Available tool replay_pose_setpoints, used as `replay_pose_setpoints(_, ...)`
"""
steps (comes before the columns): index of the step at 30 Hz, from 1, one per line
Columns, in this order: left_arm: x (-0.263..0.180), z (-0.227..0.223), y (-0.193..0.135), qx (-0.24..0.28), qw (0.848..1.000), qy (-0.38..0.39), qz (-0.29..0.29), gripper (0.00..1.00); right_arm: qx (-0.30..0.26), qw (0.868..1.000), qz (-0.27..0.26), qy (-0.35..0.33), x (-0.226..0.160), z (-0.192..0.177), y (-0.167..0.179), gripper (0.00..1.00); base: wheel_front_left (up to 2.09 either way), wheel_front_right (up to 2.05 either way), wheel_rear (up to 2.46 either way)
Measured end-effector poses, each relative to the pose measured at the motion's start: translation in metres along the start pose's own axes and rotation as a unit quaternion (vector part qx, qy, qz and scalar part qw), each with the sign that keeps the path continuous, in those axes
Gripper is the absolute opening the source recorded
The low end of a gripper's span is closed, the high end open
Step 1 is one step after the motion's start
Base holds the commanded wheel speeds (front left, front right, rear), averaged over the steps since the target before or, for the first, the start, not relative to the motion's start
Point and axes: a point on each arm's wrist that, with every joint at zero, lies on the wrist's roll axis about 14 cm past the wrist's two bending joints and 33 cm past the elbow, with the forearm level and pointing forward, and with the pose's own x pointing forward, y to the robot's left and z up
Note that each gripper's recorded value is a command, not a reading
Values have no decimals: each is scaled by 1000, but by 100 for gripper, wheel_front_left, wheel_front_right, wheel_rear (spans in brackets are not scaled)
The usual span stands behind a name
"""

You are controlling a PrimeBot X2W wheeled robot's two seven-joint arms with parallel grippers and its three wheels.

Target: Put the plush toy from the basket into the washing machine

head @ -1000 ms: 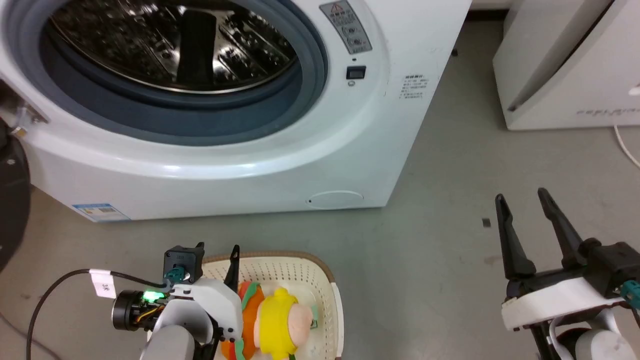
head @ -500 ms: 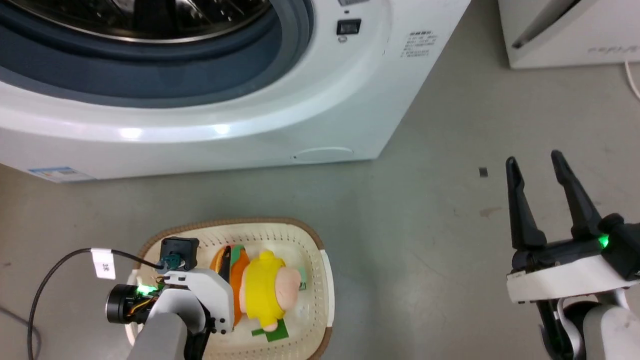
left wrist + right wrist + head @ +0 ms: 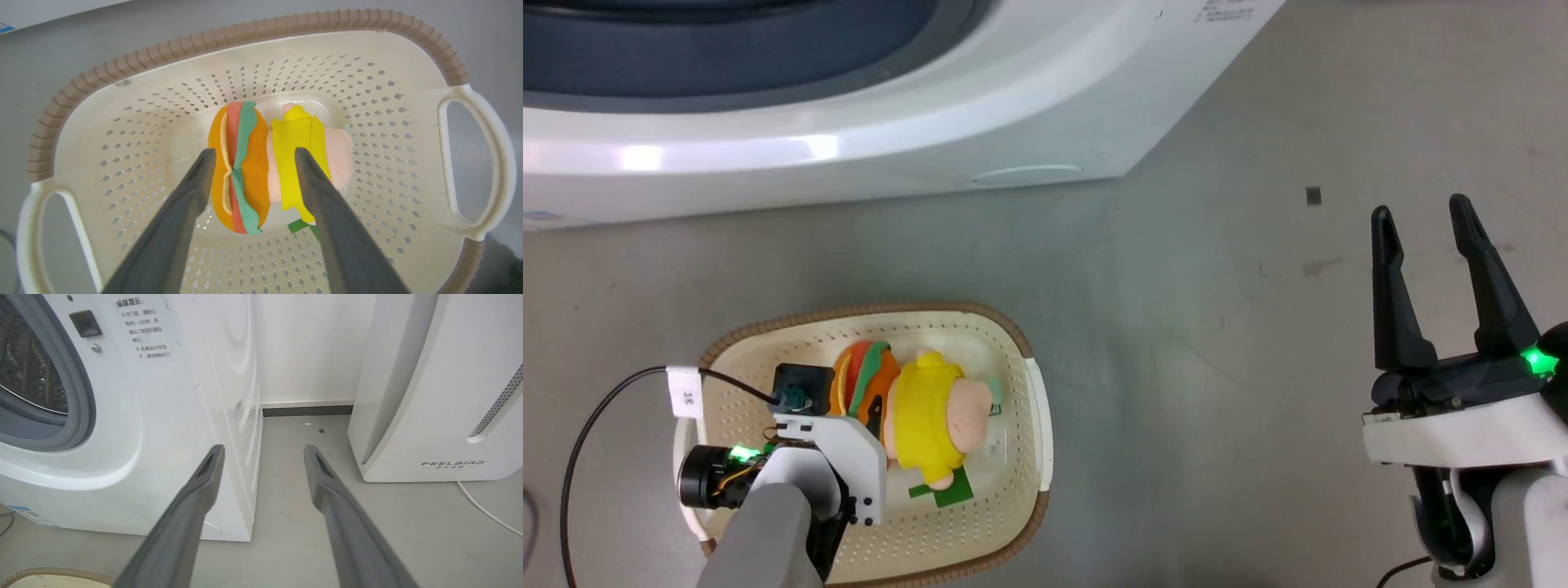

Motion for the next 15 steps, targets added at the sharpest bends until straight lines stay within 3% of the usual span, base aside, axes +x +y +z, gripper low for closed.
replay_pose_setpoints(15, 37, -51, 1, 3, 995, 96, -12, 100, 10, 1000, -11, 11, 20, -30, -10, 100, 0, 0, 0)
